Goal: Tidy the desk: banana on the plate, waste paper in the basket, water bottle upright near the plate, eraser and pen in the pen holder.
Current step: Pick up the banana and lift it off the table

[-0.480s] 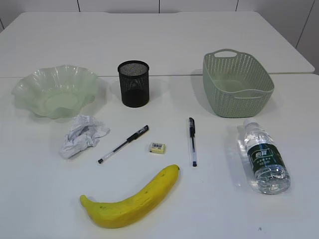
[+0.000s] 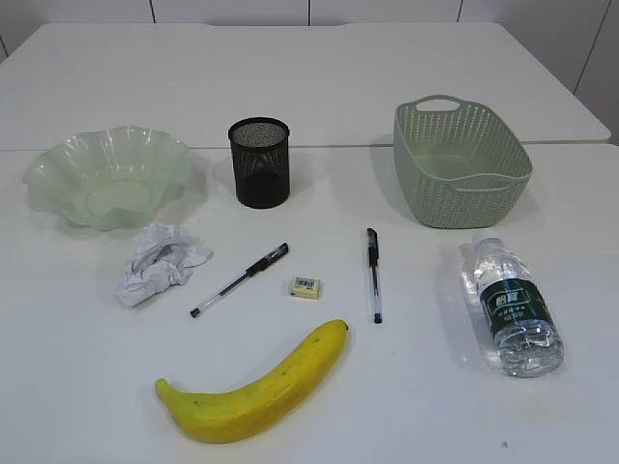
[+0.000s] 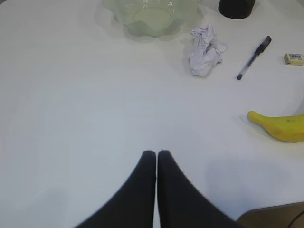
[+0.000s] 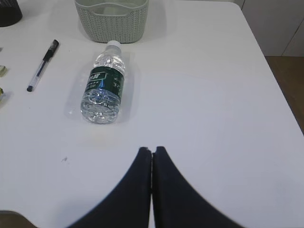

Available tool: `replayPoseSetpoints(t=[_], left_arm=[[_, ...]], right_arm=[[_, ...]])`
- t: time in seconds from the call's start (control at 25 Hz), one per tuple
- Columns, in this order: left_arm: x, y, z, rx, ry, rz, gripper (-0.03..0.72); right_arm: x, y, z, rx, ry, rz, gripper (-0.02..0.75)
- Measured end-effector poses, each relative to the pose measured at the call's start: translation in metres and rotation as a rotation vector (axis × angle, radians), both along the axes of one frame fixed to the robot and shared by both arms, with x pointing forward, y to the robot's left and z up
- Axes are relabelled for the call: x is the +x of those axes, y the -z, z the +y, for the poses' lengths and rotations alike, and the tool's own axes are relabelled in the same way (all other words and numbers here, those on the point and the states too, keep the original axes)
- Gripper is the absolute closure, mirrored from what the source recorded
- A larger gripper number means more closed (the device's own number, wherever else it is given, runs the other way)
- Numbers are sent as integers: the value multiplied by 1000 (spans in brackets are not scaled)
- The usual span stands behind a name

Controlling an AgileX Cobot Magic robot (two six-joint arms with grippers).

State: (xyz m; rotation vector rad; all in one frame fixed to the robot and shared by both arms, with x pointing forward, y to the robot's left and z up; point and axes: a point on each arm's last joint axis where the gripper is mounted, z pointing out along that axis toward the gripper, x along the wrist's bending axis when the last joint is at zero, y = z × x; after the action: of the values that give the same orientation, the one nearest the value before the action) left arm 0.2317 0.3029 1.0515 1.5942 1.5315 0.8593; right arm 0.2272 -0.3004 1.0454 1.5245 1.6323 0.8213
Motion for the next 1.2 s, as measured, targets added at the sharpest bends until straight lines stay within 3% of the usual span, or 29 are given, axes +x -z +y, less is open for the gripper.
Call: replayPoseSetpoints(t=[1.2], left_arm=[[0, 0, 0, 0, 0, 0, 713]], right_arm=[[0, 0, 1, 7, -5, 0, 754]])
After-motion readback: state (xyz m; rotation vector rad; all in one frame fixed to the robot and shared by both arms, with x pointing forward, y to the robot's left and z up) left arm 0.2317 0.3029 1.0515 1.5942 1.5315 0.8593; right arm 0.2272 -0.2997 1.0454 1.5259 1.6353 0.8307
